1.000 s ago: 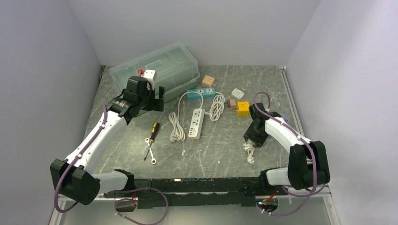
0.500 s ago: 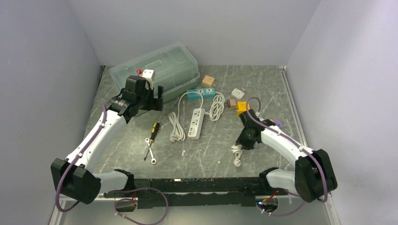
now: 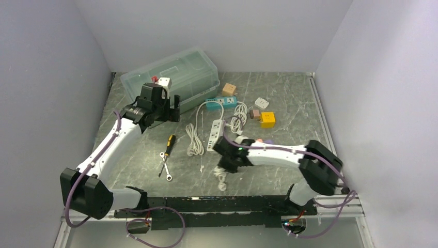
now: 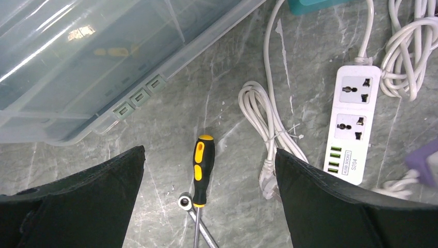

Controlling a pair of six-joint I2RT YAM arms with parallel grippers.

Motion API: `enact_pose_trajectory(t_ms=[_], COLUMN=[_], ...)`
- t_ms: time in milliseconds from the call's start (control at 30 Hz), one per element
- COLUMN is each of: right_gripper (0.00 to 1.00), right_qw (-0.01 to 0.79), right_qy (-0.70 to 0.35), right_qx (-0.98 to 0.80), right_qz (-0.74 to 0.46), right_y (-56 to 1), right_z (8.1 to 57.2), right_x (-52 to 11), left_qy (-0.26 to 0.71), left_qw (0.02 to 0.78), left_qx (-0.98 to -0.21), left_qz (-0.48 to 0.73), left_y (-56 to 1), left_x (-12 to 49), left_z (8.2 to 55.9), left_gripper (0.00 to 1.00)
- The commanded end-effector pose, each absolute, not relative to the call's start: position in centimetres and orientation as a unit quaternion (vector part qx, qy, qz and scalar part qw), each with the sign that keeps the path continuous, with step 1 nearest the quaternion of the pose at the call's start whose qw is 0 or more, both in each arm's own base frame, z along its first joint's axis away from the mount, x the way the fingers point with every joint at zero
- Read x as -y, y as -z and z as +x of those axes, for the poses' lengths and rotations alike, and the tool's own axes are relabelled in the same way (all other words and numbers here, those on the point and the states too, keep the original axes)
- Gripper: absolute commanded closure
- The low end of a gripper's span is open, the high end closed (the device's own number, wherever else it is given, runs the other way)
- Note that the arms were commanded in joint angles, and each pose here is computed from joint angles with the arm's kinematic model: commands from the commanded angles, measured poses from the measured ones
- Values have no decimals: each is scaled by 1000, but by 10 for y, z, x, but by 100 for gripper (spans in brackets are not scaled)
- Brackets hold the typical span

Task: Pull the plug off the socket

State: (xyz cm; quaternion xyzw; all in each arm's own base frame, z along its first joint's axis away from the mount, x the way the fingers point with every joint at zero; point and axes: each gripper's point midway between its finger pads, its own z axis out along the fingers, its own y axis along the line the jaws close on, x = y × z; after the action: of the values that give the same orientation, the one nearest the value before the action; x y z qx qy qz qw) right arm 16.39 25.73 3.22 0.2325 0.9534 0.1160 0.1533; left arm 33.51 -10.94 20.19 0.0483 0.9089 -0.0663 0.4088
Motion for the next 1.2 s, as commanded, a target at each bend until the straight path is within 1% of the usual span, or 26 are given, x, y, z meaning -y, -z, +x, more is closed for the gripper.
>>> enact_pose_trajectory(t_ms=[0,167,200,267,300,333,400,433,500,567,633,700,767,867,933,1000,1067,1167], right_gripper=[100,100,99,93,83,66,39,29,19,16,15,10,8,5,1,0,0,0], right_qw=[155,168,169,173,176,179,190,197,218,245,273,297,308,345,379,410,424,449], right_qy=[-193,-215,-217,-219,-221,-224,-226,-225,-221,-220,-246,-272,-287,-267,-239,-206,-206,-218], right_qx=[-942,-942,-942,-942,-942,-941,-939,-939,-938,-936,-925,-912,-904,-897,-891,-887,-881,-866], right_qz=[228,195,192,185,181,180,174,170,152,129,95,82,81,75,66,56,44,33], right_y=[-41,-53,-53,-54,-56,-57,-61,-65,-75,-90,-115,-137,-149,-160,-169,-176,-185,-193], right_z=[167,168,169,170,171,171,173,174,175,176,173,169,166,172,180,195,213,244], right_x=[-348,-386,-388,-390,-390,-389,-386,-384,-380,-377,-381,-381,-370,-342,-318,-289,-265,-227], left_qy=[61,57,57,58,61,62,69,74,79,82,82,83,85,88,97,114,133,213], left_qw=[417,420,420,419,418,418,415,415,417,419,422,424,426,432,433,437,445,448], left_qx=[-906,-905,-905,-906,-906,-906,-906,-906,-905,-903,-902,-901,-899,-897,-895,-891,-884,-864], left_qz=[34,32,31,31,33,33,38,40,43,44,45,45,45,42,42,44,48,85], left_y=[-204,-204,-204,-204,-203,-203,-202,-202,-203,-204,-205,-206,-209,-210,-212,-216,-220,-222], left_x=[106,104,104,104,106,106,109,111,113,114,114,113,114,114,116,121,127,159], left_z=[343,344,344,344,344,344,344,343,344,343,343,343,342,342,341,339,337,330], left_gripper=[0,0,0,0,0,0,0,0,0,0,0,0,0,0,0,0,0,1])
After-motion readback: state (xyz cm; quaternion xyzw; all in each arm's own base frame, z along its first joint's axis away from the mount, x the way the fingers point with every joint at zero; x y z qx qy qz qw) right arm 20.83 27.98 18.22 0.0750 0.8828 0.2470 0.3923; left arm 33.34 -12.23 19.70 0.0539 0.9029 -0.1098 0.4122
